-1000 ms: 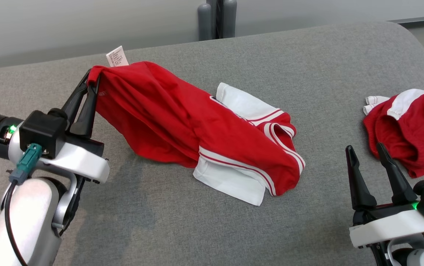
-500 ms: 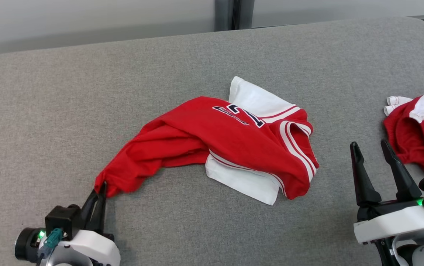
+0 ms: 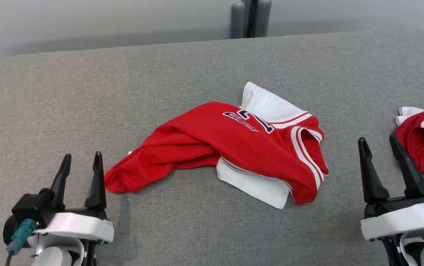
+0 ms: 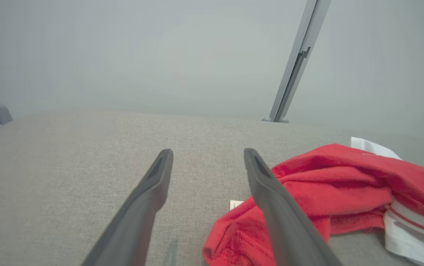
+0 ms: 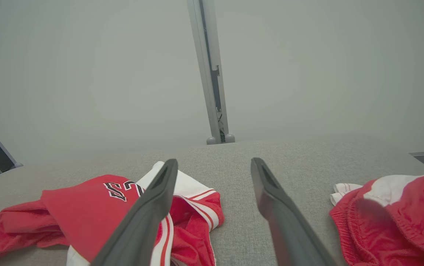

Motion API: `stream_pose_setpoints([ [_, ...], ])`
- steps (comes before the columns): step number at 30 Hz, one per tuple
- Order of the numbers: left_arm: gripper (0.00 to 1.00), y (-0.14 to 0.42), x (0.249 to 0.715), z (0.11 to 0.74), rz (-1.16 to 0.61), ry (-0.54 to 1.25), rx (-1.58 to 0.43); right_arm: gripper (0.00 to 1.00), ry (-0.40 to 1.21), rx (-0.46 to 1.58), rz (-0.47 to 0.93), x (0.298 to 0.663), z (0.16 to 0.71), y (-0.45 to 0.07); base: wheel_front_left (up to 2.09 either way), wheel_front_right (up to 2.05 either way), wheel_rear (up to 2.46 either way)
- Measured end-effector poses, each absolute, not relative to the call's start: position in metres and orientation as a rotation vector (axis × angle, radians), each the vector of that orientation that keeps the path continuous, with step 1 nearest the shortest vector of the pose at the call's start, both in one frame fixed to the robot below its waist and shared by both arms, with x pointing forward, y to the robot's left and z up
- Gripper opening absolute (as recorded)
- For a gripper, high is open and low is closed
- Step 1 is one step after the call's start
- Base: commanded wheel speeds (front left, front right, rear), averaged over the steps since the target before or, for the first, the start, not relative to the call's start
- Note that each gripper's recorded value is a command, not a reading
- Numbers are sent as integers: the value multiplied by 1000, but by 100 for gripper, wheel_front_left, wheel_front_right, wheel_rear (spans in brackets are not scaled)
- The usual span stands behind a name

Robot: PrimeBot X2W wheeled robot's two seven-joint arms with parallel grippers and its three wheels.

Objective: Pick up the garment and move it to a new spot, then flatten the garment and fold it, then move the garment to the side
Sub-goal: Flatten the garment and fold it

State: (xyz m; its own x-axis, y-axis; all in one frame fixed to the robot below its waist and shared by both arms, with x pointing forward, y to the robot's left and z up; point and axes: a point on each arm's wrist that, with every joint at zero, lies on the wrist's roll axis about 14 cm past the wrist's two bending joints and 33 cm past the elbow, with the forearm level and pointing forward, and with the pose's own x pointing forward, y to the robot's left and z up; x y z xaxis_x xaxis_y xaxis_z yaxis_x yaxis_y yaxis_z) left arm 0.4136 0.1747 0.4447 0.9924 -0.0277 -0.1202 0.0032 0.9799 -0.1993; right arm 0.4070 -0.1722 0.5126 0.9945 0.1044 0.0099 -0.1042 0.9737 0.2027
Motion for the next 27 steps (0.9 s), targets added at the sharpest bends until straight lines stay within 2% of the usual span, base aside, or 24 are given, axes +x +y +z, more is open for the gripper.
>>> stream_pose_setpoints([
  [5,100,180,421,503,-3,-57,-185,100,-17,195,106,405,520,-173,0,0,0],
  [10,100,185,418,541,-6,-154,-147,100,-25,184,115,399,526,-170,0,0,0],
  [18,100,182,398,531,-5,-77,-135,100,-21,179,127,390,529,-166,0,0,0],
  [27,100,184,395,528,-2,-59,-137,100,-23,179,134,388,530,-164,0,0,0],
])
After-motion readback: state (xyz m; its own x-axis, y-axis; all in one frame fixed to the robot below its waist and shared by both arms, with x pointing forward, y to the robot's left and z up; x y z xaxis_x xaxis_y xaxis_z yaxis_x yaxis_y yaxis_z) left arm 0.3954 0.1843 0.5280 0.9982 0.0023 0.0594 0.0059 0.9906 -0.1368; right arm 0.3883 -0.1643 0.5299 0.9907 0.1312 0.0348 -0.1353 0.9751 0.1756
